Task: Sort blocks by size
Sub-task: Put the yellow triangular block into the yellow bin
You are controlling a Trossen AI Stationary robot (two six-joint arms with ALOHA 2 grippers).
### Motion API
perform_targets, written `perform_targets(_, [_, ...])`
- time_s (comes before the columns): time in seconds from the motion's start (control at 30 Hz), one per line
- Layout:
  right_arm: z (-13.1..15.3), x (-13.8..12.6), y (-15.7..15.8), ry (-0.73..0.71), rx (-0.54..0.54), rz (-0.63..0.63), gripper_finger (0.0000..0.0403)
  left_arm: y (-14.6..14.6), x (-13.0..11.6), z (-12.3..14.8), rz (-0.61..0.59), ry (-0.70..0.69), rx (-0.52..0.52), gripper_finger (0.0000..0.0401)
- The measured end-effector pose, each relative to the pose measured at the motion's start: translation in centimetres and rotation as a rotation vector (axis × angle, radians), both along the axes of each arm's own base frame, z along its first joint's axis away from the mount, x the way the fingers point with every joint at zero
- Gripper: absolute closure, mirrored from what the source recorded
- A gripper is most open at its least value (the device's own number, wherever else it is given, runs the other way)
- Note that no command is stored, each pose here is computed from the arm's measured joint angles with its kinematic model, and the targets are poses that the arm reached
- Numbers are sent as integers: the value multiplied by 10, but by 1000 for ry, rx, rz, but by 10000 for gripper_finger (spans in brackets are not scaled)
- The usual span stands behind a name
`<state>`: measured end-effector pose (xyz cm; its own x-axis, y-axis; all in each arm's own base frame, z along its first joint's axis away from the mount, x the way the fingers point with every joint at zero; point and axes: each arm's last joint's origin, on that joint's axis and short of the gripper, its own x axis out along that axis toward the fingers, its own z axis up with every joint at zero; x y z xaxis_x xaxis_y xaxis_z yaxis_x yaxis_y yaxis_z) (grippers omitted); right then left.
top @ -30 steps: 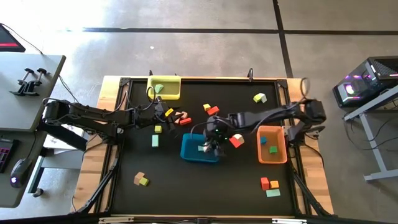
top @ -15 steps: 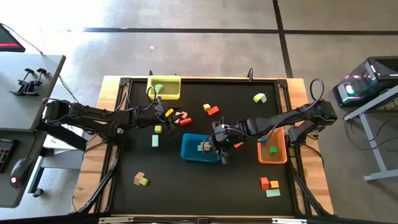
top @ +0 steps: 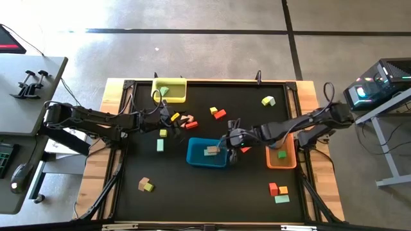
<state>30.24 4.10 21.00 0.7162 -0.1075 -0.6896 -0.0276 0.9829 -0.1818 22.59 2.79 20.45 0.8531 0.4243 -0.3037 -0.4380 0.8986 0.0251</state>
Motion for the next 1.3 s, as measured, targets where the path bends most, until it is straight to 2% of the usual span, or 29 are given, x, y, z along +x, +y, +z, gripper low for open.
perform_targets(0.1, [-2, -15, -4, -100, 33, -42, 240, 0, 0, 1, 1, -6, 0, 231])
perform_targets(0.3, [11, -47, -5, -290, 51, -49, 240, 0, 0, 1, 4, -18, -6, 231])
perform_targets(0.53, [24, -83, -2, -407, 31, -78, 240, 0, 1, 4, 6, -55, -10, 231])
perform_targets(0.77, [7, -100, -5, -540, 38, -118, 240, 0, 5, 6, 4, -99, -5, 231])
perform_targets(0.97, [-8, -104, -8, -581, 122, -162, 240, 0, 32, 0, -63, -204, 78, 231])
perform_targets(1.07, [-7, -103, -8, -585, 130, -157, 240, 8, 55, -5, -44, -123, 96, 231])
perform_targets(1.2, [-7, -104, -8, -582, 124, -152, 240, 32, 89, -4, 5, 78, 54, 231])
perform_targets(1.3, [-7, -103, -8, -582, 124, -152, 240, 52, 113, -6, -30, 226, 3, 231])
